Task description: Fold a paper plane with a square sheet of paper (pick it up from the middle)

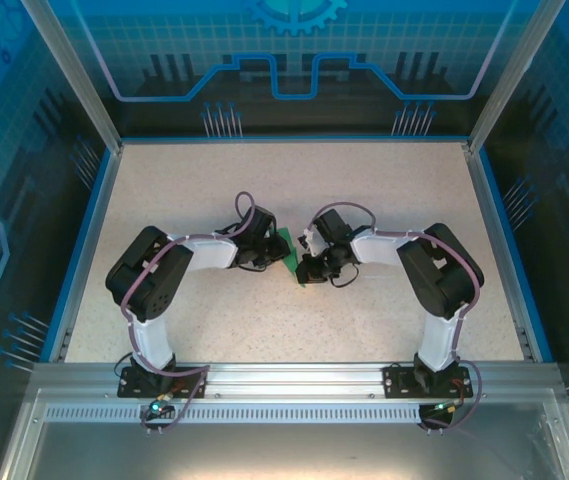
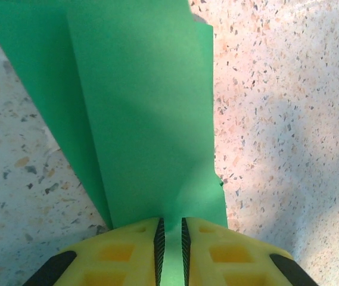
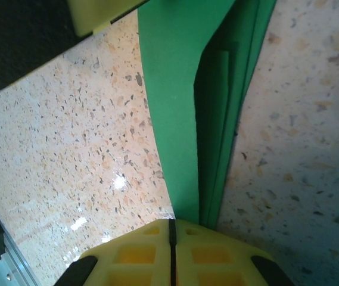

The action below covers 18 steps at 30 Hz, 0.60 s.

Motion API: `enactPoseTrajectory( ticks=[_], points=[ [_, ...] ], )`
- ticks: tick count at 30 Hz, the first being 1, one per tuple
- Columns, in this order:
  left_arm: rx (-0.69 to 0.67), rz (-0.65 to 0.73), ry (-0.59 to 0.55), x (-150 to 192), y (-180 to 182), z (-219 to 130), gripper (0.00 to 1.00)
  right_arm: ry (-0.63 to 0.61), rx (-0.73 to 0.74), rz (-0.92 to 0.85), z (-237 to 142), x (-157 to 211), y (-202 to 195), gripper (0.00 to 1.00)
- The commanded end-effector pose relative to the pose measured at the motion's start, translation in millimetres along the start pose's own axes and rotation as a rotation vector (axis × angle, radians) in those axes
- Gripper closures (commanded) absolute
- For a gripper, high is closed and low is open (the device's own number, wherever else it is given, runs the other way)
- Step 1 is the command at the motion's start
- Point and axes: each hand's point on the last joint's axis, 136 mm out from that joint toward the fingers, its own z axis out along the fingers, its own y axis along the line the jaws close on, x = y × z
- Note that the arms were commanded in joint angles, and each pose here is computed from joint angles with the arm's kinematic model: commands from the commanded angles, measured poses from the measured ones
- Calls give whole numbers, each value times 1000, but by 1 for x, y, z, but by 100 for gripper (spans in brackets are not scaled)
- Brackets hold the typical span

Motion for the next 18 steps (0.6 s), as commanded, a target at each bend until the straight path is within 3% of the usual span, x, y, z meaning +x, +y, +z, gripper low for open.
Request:
enactPoseTrajectory(
  ticks=[1,5,10,18],
  points=[
    [-76,29,-11,-5,14,4,79,110,95,107,9,36,-38,93],
    [-13,60,-26,-9,-2,-4,76,106,89,123,9,36,-41,93],
    [164,83,4,0,-35,-22,71,93,58,151,9,31,-39,94],
    [272,61,111,33,-36,-11,71,104,50,178,13,31,-40,94]
  ],
)
